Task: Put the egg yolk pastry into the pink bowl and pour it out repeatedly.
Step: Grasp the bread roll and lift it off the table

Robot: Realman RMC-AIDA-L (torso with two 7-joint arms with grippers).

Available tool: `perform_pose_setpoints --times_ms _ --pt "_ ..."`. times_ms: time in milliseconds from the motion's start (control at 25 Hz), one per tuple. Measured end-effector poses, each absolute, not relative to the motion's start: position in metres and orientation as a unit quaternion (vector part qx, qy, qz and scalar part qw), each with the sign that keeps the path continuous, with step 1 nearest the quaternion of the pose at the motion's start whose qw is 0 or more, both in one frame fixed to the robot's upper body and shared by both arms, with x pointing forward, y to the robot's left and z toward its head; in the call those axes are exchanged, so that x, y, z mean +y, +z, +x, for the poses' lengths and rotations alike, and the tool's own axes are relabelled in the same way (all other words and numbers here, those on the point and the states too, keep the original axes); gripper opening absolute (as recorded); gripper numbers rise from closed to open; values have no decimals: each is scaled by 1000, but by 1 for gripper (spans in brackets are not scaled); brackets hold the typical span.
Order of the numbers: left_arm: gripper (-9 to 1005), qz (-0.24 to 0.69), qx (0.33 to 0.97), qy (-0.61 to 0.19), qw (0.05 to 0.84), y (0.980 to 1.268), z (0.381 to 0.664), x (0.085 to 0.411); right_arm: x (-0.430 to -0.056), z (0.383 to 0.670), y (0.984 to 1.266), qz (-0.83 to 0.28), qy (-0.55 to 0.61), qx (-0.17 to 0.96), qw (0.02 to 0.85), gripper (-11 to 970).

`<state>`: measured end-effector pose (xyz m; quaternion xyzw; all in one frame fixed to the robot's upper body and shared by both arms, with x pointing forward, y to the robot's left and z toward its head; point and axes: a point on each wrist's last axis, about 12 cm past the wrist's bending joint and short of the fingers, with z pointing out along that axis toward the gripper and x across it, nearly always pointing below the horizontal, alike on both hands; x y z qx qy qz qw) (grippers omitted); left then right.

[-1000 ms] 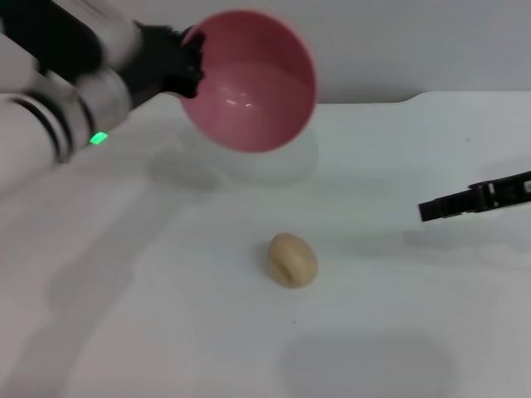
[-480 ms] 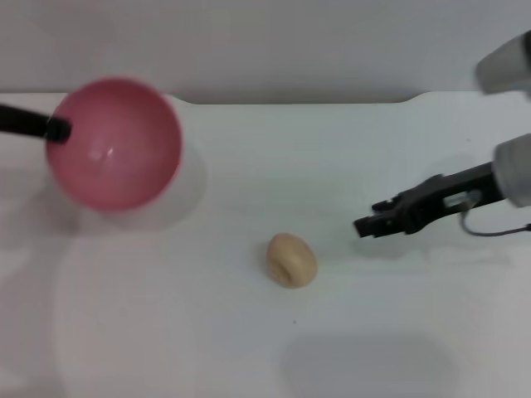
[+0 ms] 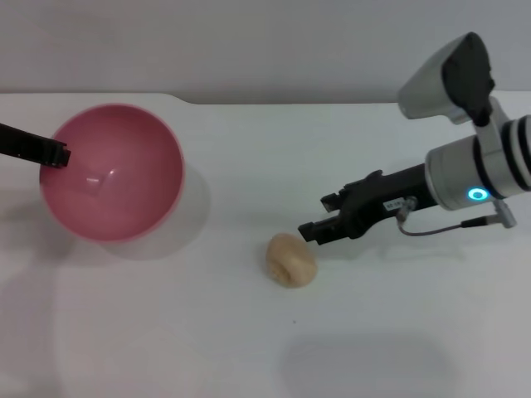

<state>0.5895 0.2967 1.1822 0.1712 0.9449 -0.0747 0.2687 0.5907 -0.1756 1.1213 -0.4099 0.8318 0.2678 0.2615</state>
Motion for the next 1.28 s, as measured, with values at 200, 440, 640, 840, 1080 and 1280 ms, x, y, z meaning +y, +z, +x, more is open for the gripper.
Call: perform_pose_setpoints --times_ms 200,440,640,840,1080,1280 --pt "-1 178 946 -79 259 1183 588 293 -161 591 1110 -412 261 835 253 662" --pt "-2 189 946 -83 249 1185 587 289 -154 586 1096 -411 268 840 231 658" --pt "-1 202 947 -86 236 1185 586 282 -153 586 1085 -403 263 848 221 647" --pt "-1 227 946 -86 215 1184 584 268 -156 589 1081 -379 255 859 230 637" --pt "-1 240 944 -85 210 1183 584 262 -156 590 1080 -373 254 862 231 624" --pt "-1 242 944 -85 207 1182 584 261 -157 589 1079 -371 257 863 228 432"
